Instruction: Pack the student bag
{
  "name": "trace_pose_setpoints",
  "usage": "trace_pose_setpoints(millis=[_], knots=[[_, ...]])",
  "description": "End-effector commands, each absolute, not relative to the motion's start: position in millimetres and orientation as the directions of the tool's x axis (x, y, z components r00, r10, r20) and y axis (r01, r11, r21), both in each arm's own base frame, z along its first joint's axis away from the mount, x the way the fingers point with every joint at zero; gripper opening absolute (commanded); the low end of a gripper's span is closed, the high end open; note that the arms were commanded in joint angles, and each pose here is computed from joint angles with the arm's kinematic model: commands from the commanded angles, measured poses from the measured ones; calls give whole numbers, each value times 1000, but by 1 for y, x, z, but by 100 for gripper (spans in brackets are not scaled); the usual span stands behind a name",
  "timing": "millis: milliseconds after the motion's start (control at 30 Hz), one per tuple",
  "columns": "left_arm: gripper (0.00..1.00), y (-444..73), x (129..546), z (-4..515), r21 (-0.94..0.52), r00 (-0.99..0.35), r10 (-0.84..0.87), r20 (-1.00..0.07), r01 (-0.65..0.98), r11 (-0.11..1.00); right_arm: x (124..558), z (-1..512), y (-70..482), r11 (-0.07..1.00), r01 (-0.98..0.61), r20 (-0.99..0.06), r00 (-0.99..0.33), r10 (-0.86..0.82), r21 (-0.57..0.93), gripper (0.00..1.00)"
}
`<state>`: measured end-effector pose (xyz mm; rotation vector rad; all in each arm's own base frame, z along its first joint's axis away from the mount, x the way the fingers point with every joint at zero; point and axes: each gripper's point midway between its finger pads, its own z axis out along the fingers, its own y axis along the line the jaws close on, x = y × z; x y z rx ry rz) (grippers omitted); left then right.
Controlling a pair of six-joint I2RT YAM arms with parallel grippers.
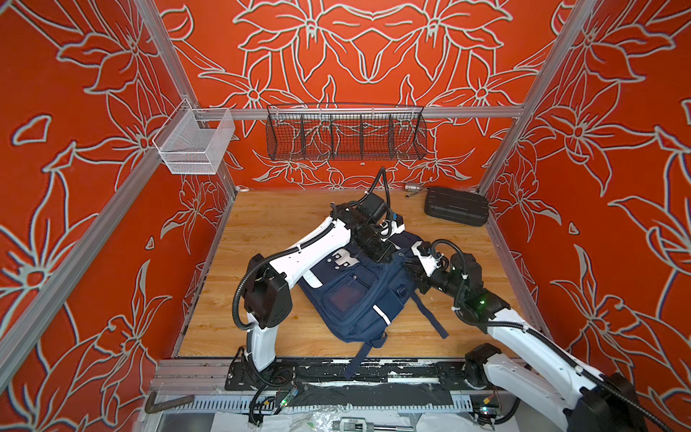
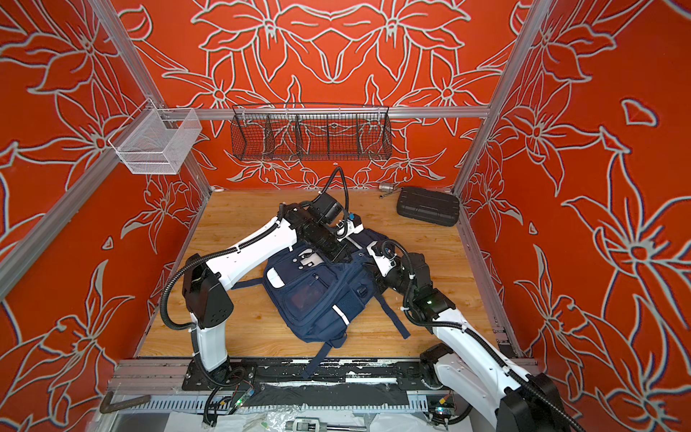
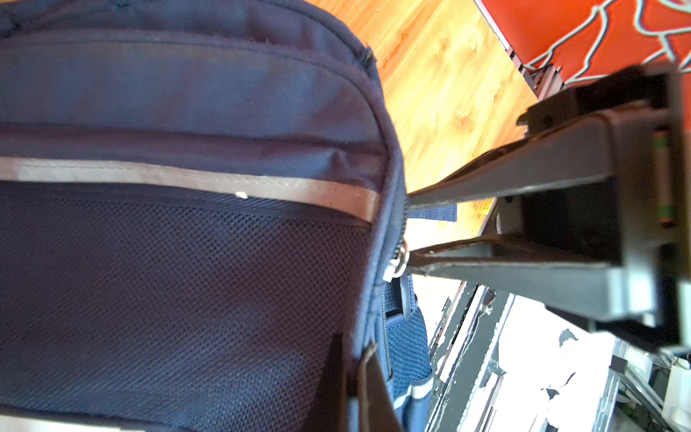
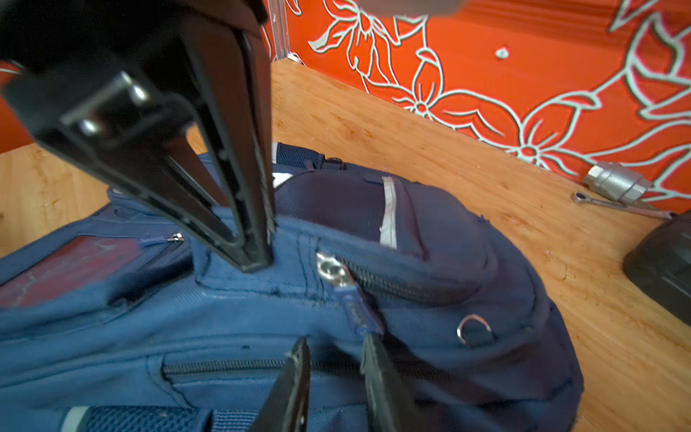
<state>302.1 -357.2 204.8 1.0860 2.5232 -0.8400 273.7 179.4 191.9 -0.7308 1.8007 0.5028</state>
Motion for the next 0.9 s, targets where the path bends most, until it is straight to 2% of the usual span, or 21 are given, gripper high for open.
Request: trace_pose_setpoints(millis=[0, 367, 600, 733, 867], knots=[[0, -355, 291, 238, -397, -627, 576, -524, 779, 486, 272, 215, 181, 701, -711, -956, -161, -245, -60, 27], [0, -355, 284, 241, -407, -615, 583, -531, 788, 461, 282, 209, 178, 708, -701, -943, -175, -283, -83, 30], [0, -351, 276, 236, -395, -579, 611, -540, 815, 424, 285, 208, 187, 675, -734, -936, -183, -301, -74, 35], [0, -349, 276, 236, -378, -565, 618, -547, 825, 420, 280, 209, 197, 621, -782, -933, -184, -309, -51, 35], [0, -351, 278, 237, -363, -548, 623, -559, 837, 411, 273, 204, 210, 551, -834, -928, -216, -305, 13, 28]])
